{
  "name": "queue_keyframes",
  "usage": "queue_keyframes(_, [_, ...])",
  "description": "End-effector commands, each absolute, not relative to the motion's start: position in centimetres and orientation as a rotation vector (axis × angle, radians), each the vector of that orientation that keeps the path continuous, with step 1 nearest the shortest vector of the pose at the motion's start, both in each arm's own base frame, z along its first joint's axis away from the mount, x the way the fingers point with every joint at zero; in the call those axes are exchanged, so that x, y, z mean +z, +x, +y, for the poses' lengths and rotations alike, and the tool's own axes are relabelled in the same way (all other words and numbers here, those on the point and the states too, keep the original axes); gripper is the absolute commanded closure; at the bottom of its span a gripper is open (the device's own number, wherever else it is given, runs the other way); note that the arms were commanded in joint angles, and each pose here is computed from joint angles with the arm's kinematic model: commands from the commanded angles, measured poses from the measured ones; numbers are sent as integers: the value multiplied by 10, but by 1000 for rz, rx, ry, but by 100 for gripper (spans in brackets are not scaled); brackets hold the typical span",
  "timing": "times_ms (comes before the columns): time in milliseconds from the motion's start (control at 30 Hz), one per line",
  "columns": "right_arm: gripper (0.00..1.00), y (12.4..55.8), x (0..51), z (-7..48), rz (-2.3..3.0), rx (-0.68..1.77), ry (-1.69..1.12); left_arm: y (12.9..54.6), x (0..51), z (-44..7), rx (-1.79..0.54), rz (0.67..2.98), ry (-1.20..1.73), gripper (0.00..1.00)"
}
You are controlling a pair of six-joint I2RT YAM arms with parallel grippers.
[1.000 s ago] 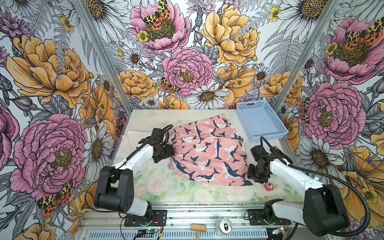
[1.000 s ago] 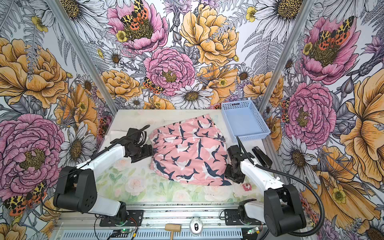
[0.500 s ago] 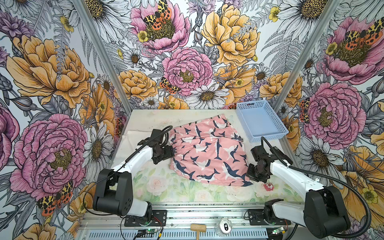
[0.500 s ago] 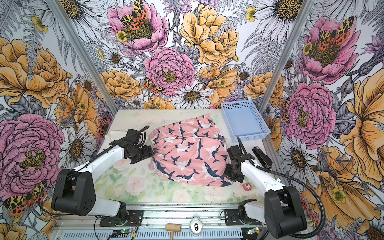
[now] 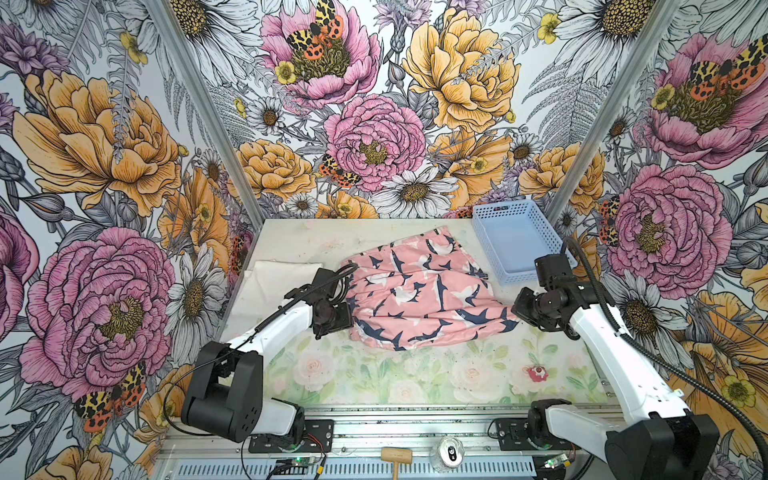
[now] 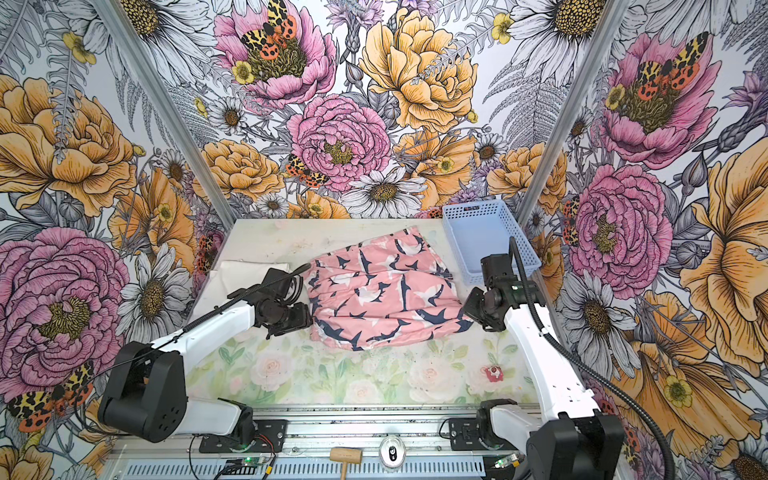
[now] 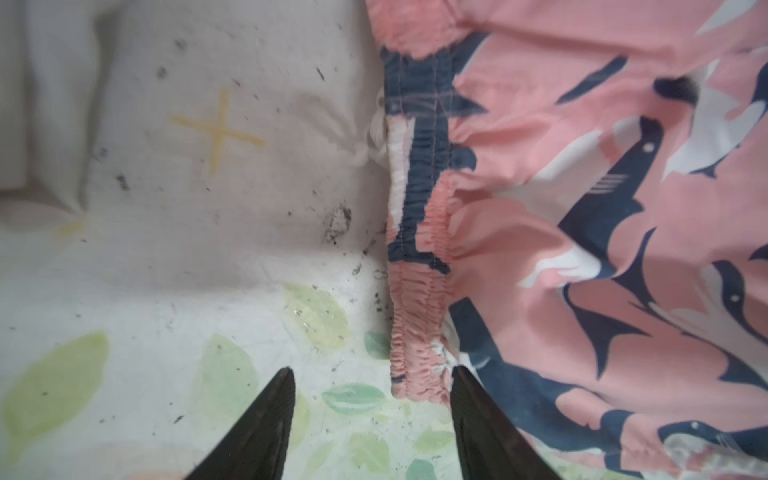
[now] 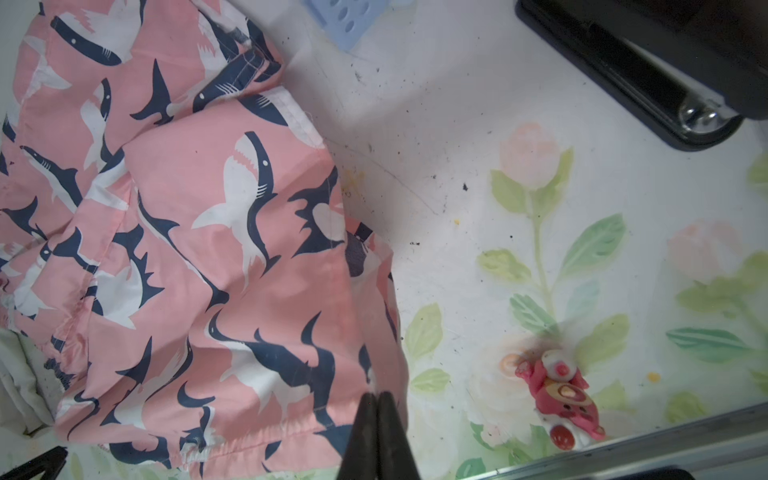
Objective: Fold and stack the mixed laundry pile
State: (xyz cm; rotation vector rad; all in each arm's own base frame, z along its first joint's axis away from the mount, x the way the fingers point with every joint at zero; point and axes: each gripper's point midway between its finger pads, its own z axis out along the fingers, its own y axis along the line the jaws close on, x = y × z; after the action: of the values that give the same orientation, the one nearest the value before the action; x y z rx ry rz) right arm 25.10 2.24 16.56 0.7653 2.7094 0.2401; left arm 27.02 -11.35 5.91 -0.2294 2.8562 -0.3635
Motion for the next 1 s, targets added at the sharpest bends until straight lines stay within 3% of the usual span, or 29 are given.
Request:
queue_keyframes(0, [100,264,170,23,2714,244,719,269,58,-136,-444,2818,-170,42])
queue_keyframes(367, [100,267,164,25,2720,266,724,266,26,-151,-433,2843,-140,47])
queue_keyframes(400, [100,267,164,25,2720,266,725,268,25,-151,-423,2842,-140,53])
queue_keyframes(533, [100,265,164,23,2717,261,726,270,29,-152,-416,2854,-136,95])
queue_keyframes(567, [100,264,165,22,2715,262,727,268,33,-152,-415,2861,-135,100])
queue_keyframes(833, [100,233,187,12,2745,231,708,222,86,-148,-420,2943,-164,100])
queue_keyframes(967, [100,243,196,8,2746,216,671,228,109,-149,-496,2928,-183,97])
